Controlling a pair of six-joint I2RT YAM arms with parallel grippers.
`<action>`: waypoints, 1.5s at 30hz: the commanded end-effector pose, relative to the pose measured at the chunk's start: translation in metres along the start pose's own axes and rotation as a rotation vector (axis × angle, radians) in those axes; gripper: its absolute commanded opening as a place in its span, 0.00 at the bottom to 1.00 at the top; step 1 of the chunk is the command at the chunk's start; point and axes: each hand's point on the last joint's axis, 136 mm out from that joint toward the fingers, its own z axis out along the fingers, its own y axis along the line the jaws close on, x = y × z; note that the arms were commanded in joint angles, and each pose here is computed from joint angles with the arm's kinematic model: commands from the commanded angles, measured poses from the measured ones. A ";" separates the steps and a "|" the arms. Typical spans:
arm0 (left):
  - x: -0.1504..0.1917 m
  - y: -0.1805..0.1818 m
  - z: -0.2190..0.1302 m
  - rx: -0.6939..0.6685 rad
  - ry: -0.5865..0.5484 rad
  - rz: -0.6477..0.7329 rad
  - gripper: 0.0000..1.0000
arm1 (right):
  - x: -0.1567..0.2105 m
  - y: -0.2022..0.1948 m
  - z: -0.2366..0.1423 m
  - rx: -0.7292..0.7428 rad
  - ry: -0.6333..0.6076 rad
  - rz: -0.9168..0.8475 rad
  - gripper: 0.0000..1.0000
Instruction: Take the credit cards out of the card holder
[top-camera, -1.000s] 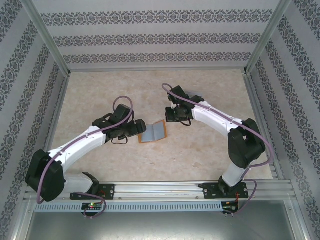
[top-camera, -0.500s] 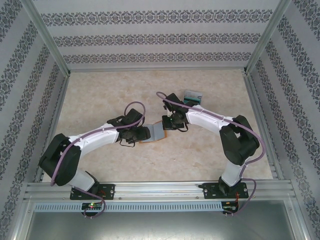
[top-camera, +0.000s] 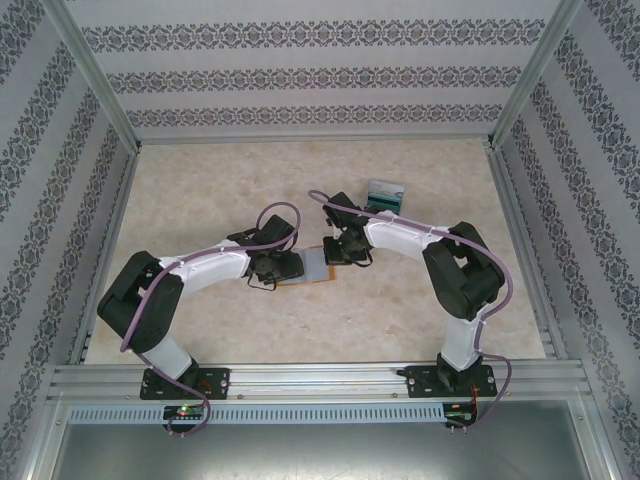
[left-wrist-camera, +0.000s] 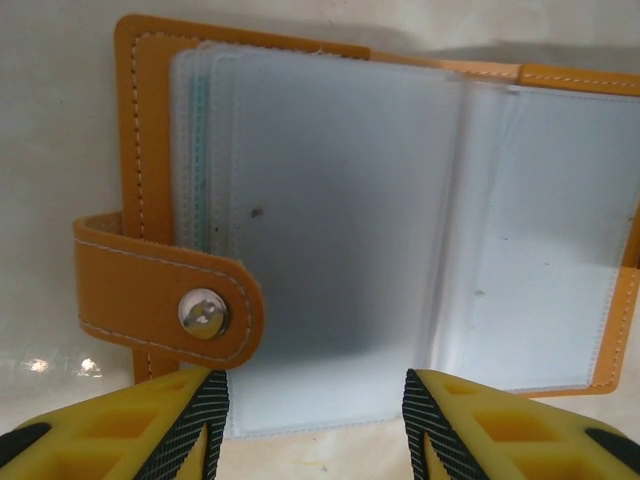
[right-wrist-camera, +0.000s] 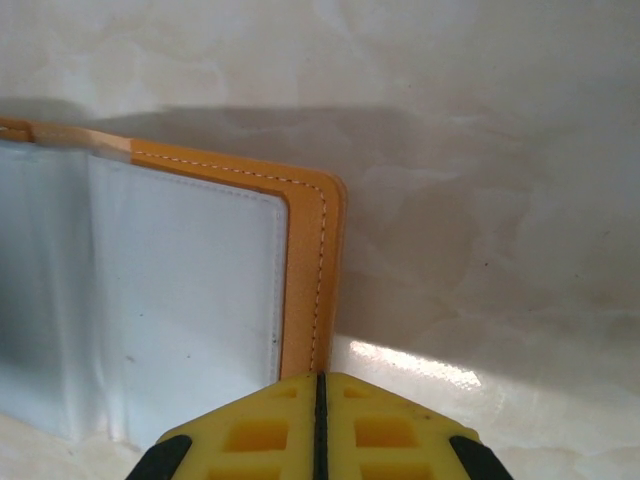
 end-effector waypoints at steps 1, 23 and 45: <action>-0.009 -0.005 -0.001 -0.002 -0.031 0.031 0.51 | 0.004 0.001 0.004 -0.005 0.014 -0.014 0.00; -0.008 -0.039 0.005 0.177 -0.006 0.041 0.52 | 0.008 -0.001 0.010 -0.011 0.034 -0.003 0.00; -0.011 -0.051 0.005 0.215 0.002 0.044 0.53 | -0.024 -0.001 -0.037 -0.102 -0.269 0.021 0.00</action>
